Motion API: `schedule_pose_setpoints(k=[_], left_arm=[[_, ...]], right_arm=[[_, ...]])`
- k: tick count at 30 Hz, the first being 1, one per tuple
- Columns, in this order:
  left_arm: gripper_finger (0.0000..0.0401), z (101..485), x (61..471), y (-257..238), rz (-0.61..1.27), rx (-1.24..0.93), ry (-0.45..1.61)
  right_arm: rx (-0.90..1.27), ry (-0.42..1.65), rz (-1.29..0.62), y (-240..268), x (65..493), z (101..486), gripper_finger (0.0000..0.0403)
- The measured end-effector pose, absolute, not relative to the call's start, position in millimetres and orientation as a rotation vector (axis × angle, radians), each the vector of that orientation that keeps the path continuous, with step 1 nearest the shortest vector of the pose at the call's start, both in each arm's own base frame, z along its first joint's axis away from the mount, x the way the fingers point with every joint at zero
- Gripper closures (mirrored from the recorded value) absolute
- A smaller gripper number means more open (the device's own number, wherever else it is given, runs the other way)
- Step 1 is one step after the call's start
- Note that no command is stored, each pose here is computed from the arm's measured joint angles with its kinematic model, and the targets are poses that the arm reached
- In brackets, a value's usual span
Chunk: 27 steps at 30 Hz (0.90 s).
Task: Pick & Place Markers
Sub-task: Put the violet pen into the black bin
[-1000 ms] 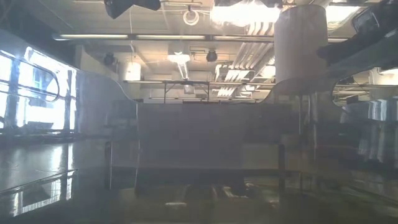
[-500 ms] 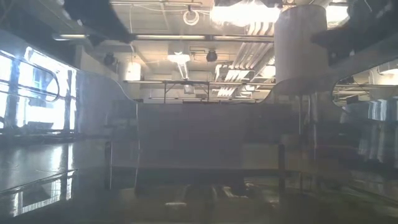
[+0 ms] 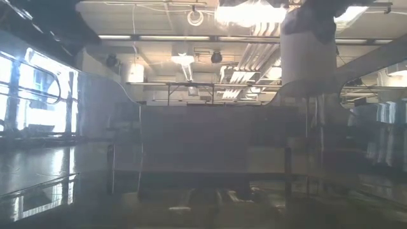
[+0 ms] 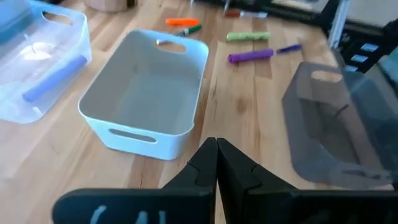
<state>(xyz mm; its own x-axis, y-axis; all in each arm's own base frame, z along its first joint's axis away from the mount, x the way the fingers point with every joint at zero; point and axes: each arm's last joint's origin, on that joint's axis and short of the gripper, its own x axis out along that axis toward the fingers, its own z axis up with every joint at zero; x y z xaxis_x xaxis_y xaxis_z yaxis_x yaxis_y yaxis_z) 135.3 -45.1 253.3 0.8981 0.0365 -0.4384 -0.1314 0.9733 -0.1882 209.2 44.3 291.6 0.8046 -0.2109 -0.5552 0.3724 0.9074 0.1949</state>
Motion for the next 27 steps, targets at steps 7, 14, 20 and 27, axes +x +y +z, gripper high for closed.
schedule_pose_setpoints(k=[7, 14, 20, 27], left_arm=[[0.0401, 251.7, 112.8, -38.9, -0.017, -0.251, 0.465], [0.0401, 251.9, 105.5, -36.2, -0.046, -0.19, 0.47], [0.0401, 250.5, 105.1, -36.0, -0.063, -0.093, 0.481], [0.0401, 250.9, 105.3, -36.1, -0.064, -0.092, 0.477]], right_arm=[[0.434, 0.842, -0.459, 72.5, 260.6, 302.3, 0.0402], [0.584, 1.104, -0.594, 114.9, 279.2, 283.1, 0.0403], [0.743, 1.203, -0.711, 154.3, 268.1, 263.9, 0.0402], [0.879, 1.308, -0.765, 190.8, 247.1, 255.4, 0.0402]])
